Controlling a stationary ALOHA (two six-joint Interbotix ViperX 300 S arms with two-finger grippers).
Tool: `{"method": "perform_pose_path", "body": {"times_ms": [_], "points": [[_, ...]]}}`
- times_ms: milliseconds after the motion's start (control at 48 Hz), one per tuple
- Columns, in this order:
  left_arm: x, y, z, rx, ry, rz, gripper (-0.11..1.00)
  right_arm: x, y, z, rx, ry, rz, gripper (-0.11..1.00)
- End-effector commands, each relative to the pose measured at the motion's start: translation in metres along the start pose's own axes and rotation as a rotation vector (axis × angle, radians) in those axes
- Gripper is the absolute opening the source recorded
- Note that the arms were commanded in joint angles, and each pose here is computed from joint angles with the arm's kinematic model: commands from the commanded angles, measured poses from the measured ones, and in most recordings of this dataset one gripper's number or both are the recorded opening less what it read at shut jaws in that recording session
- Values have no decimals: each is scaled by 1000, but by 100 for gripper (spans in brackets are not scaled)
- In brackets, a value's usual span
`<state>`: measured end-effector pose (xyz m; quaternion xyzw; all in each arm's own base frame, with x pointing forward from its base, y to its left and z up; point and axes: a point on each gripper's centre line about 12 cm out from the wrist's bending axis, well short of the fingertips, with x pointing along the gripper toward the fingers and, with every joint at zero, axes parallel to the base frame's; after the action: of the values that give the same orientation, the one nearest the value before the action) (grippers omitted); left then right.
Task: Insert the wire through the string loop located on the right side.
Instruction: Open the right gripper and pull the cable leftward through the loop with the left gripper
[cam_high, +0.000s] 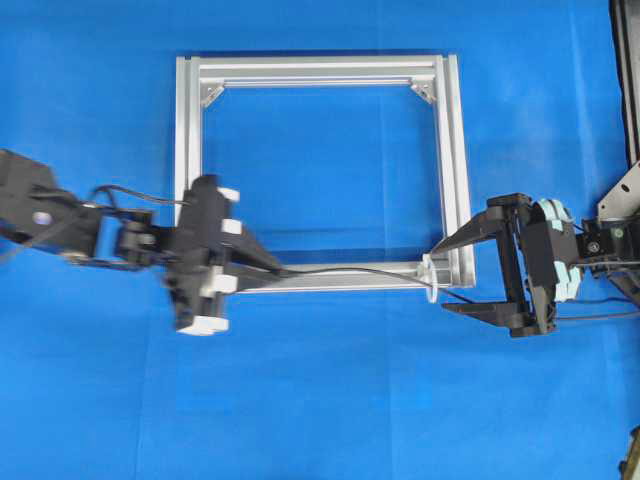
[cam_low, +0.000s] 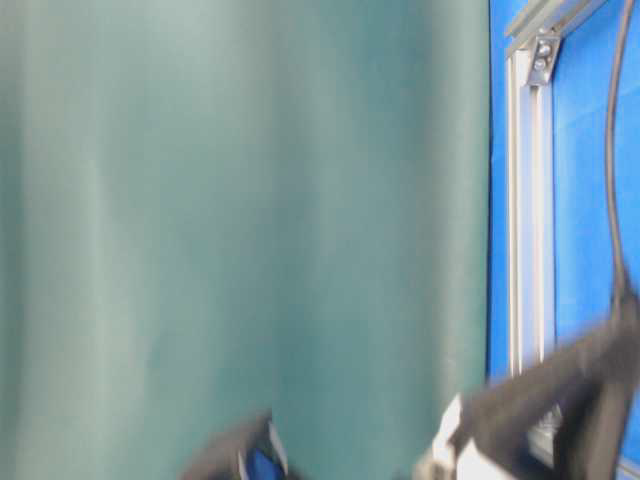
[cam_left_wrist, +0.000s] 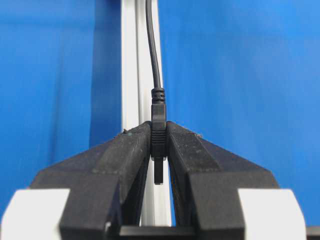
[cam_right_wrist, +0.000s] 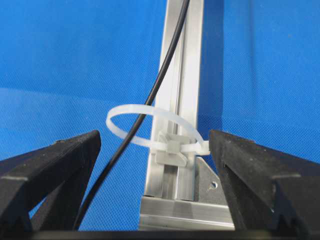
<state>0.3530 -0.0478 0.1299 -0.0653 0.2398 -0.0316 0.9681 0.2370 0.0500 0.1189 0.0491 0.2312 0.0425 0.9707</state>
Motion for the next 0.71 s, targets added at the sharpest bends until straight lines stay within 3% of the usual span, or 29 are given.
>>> {"method": "perform_pose_path", "body": {"times_ms": [0,292,687], "points": [[-22,0,-1,-7,-27,-8,9,1,2,8,2,-27,5,94],[-49,5,-30,-19,34,-1,9,3,2,10,4,-24,5,94],[-57,7,-39,11,55,3,9,3,2,10,4,-22,6,94]]}}
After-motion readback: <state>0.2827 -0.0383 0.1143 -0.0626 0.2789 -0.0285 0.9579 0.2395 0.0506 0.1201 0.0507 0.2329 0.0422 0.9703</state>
